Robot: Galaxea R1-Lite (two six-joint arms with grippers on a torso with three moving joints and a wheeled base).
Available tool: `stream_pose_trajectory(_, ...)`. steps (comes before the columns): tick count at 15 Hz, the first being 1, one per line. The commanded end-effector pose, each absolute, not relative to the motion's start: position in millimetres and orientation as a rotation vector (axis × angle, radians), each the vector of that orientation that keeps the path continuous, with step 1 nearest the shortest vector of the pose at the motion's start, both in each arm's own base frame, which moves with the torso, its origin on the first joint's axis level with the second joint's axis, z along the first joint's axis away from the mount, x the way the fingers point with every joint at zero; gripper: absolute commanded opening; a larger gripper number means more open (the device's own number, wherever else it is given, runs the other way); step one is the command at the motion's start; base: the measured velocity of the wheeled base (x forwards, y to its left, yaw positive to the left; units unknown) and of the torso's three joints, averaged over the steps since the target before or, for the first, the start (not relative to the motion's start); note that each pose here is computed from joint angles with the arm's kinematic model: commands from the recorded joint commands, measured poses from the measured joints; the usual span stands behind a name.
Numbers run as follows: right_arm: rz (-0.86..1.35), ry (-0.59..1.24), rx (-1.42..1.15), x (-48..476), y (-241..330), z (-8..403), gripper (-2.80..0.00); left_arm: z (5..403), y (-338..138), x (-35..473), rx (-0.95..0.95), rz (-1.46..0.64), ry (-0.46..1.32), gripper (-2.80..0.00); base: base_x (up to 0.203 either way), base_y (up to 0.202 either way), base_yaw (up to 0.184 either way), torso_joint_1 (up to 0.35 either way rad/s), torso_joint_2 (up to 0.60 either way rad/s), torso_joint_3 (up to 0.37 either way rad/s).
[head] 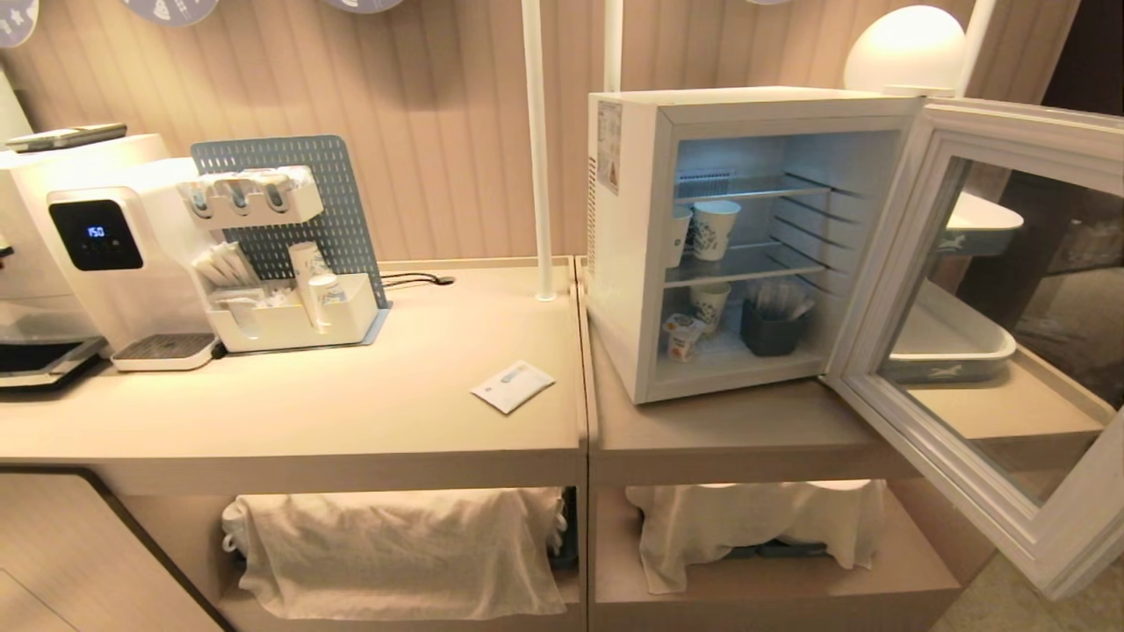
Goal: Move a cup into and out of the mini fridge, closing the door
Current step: Take the yoghurt out of the freezer
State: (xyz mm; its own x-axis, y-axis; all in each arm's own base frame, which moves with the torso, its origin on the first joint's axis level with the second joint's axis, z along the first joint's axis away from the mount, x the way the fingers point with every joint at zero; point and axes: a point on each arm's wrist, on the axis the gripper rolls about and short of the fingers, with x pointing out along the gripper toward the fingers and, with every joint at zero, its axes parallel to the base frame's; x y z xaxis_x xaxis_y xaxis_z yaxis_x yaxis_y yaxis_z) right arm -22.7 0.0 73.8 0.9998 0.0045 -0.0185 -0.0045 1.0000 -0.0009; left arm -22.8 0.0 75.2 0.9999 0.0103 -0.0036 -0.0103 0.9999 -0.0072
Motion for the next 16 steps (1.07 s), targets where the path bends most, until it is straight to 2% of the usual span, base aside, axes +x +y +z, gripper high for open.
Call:
stream_pose_trajectory(1,0.005,0.020,-0.002,-22.6,0.0,73.8,-2.80,74.7,0.0,-22.7,-0.008,0.012,0.005,-2.80,0.000,0.094,0.002,0.002,0.00,0.002)
stream_pose_trajectory(5,0.006,0.020,-0.002,-22.6,-0.1,73.8,-2.80,74.7,0.0,-22.7,-0.006,0.012,0.005,-2.80,0.027,0.001,0.002,0.000,0.00,0.003)
stream_pose_trajectory(16,0.006,0.020,-0.002,-22.6,-0.1,73.8,-2.80,74.9,0.0,-22.7,-0.011,0.011,0.003,-2.80,0.189,0.000,0.000,0.002,0.00,0.003)
